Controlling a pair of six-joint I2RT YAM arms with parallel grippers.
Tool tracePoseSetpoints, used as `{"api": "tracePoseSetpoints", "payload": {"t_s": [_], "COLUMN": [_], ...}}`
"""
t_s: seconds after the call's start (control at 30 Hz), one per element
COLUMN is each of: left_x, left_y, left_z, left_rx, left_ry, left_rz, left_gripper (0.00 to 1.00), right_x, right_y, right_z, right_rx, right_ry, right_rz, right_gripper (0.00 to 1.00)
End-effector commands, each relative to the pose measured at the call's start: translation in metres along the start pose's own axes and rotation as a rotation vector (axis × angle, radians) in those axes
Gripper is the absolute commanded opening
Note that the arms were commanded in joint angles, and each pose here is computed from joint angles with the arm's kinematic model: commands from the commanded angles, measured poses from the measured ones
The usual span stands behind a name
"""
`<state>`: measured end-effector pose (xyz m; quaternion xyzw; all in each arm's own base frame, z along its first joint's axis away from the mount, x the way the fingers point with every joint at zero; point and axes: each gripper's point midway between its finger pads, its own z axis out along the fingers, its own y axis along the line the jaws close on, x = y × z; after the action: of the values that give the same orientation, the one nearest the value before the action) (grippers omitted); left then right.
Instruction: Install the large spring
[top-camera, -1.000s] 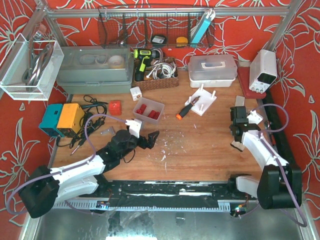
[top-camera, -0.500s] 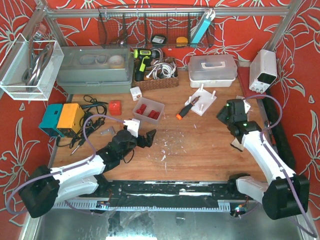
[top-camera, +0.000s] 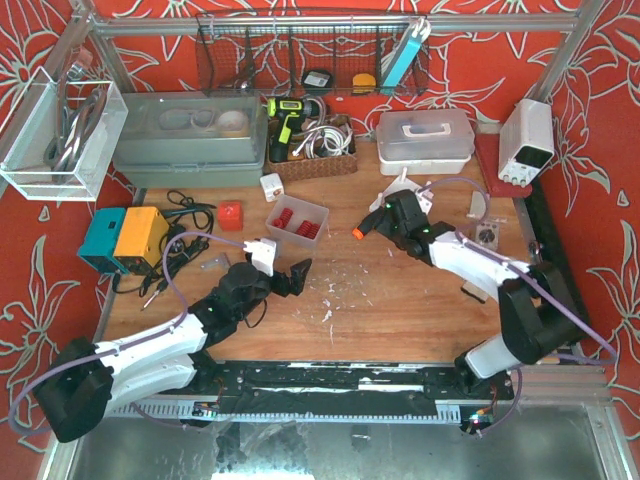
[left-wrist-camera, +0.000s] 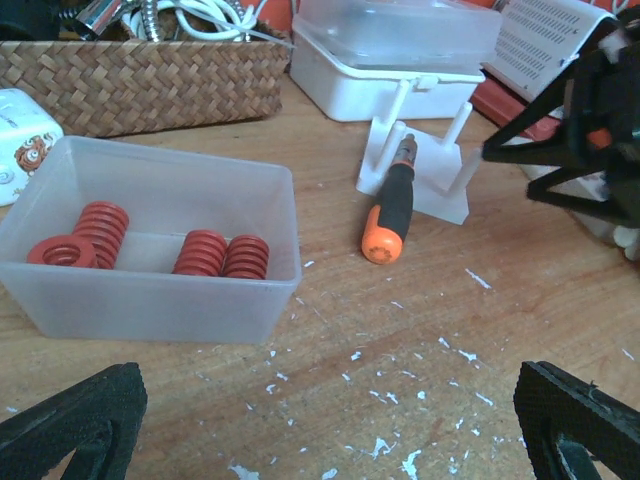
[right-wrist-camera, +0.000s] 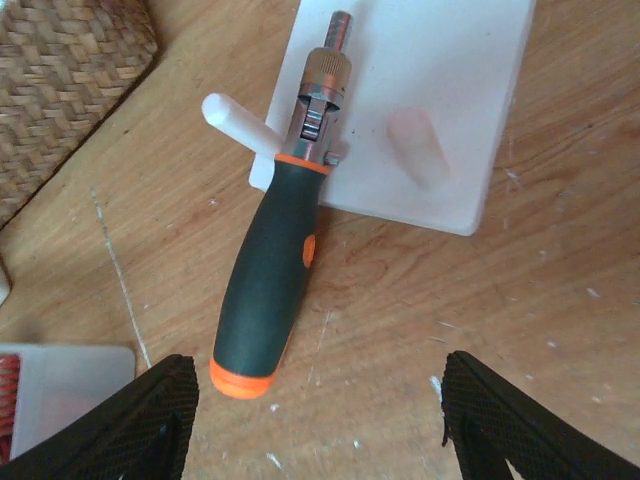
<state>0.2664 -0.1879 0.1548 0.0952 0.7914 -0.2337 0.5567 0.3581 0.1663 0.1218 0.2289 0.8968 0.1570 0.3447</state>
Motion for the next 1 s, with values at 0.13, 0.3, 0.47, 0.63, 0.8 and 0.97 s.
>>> {"api": "tracePoseSetpoints", "payload": {"t_s": [0.13, 0.3, 0.47, 0.63, 0.8, 0.97], "left_x": [-0.008, -0.01, -0.01, -0.01, -0.01, -0.011], "left_y": [-0.005, -0.006, -0.007, -0.02, -0.029, -0.028], "left_z": [-0.001, -0.002, -0.003, -0.004, -0.004, -0.004], "left_rx": [0.023, 0.028, 0.032, 0.114, 0.16, 0.156], "left_ry": [-0.035, -0.041, -0.042, -0.046, -0.041, -0.044], "left_rz": [0.003, 0.001, 0.002, 0.012, 0.016, 0.015], "left_gripper": [0.99, 0.99, 0.99, 0.99, 0.99, 0.99], "right_x": [-0.004, 0.0, 0.006, 0.013, 0.019, 0.023], "right_y": [0.024, 0.027, 0.022, 0.029, 0.025, 0.021], "right_z": [0.048, 0.068, 0.086, 0.103, 0.113, 0.119], "right_rx": [0.018, 0.036, 0.086, 0.084, 0.099, 0.118], "right_ry": [-0.014, -0.009, 0.004, 0.032, 0.044, 0.05], "right_rz": [0.054, 0.05, 0.045, 0.037, 0.034, 0.04], "right_gripper": [0.72, 0.72, 0.7, 0.68, 0.65, 0.6]}}
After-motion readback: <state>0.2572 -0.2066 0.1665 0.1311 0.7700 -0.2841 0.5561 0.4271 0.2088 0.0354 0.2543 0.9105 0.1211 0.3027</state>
